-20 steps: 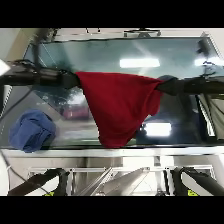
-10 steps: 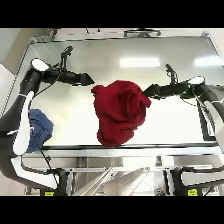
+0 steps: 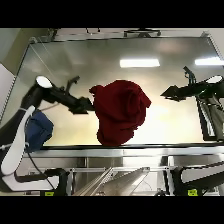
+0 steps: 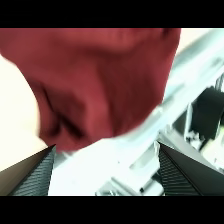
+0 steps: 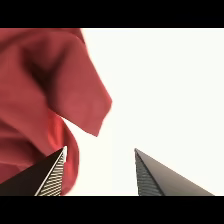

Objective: Fold the shirts.

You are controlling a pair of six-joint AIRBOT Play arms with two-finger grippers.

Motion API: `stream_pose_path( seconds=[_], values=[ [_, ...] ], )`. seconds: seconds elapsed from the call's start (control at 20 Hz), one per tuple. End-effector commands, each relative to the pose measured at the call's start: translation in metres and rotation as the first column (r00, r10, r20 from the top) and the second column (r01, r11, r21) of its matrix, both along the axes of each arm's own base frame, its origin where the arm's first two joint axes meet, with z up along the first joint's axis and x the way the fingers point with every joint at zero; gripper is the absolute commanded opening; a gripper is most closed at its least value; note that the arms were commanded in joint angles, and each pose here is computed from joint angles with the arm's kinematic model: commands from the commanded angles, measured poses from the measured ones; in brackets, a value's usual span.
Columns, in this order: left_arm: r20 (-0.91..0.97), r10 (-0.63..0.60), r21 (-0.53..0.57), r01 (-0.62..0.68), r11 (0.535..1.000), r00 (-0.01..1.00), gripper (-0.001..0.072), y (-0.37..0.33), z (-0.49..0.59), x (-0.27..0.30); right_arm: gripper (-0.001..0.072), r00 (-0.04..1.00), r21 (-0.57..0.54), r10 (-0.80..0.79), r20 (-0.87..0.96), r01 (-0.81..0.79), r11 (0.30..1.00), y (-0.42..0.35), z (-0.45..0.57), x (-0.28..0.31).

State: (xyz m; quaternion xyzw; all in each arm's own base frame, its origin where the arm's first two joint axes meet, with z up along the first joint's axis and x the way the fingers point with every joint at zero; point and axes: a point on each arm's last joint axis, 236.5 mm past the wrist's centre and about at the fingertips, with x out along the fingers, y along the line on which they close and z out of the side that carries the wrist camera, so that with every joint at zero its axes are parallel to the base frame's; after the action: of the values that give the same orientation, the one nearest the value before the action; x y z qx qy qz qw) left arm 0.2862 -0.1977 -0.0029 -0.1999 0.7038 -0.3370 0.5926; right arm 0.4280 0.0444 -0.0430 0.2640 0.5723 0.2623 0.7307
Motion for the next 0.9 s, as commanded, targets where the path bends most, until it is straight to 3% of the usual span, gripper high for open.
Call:
stream_pose_path(
  seconds=[0.0,0.25,0.4,0.5,0.6,0.65,0.7,0.75,0.8,0.85],
  values=[
    [-0.109,0.061,0.064,-0.054,0.996,0.992,0.0702,-0.015,-0.055,-0.083,0.049,0.994,0.012,0.062,-0.088,-0.062,0.998,0.018,-0.029,-0.012],
    [-0.127,0.185,0.049,-0.18,0.982,0.975,0.0698,-0.049,-0.093,-0.115,0.0489,0.99,0.013,0.093,-0.106,-0.092,0.996,0.058,-0.05,-0.008],
    [-0.104,0.154,0.067,-0.148,0.987,0.983,0.0685,-0.067,-0.109,-0.112,0.0487,0.994,0.005,0.076,-0.079,-0.076,0.997,0.073,-0.054,0.002],
    [-0.085,0.109,0.073,-0.103,0.992,0.99,0.0684,-0.08,-0.119,-0.104,0.0383,0.995,0.02,0.07,-0.067,-0.069,0.997,0.081,-0.051,0.006],
    [-0.075,0.084,0.069,-0.079,0.994,0.994,0.0682,-0.091,-0.125,-0.09,0.0371,0.996,0.043,0.061,-0.062,-0.058,0.997,0.087,-0.047,0.009],
    [-0.076,0.072,0.065,-0.068,0.996,0.994,0.0549,-0.095,-0.126,-0.083,0.0368,0.997,0.053,0.055,-0.061,-0.052,0.997,0.088,-0.045,0.01],
    [-0.073,0.051,0.055,-0.047,0.997,0.996,0.0344,-0.098,-0.124,-0.077,0.0316,0.997,0.064,0.052,-0.061,-0.048,0.997,0.09,-0.043,0.01],
    [-0.073,0.026,0.03,-0.024,0.999,0.997,0.0137,-0.101,-0.118,-0.071,0.0081,0.997,0.08,0.052,-0.062,-0.047,0.996,0.092,-0.04,0.01],
    [-0.074,0.004,0.005,-0.004,1.0,0.997,0.0001,-0.104,-0.11,-0.066,0.0022,0.997,0.087,0.049,-0.061,-0.044,0.995,0.093,-0.038,0.011],
    [-0.063,-0.003,-0.019,0.002,1.0,0.998,0.0002,-0.106,-0.099,-0.058,0.0021,0.997,0.093,0.046,-0.057,-0.041,0.995,0.094,-0.036,0.012]
  ],
)
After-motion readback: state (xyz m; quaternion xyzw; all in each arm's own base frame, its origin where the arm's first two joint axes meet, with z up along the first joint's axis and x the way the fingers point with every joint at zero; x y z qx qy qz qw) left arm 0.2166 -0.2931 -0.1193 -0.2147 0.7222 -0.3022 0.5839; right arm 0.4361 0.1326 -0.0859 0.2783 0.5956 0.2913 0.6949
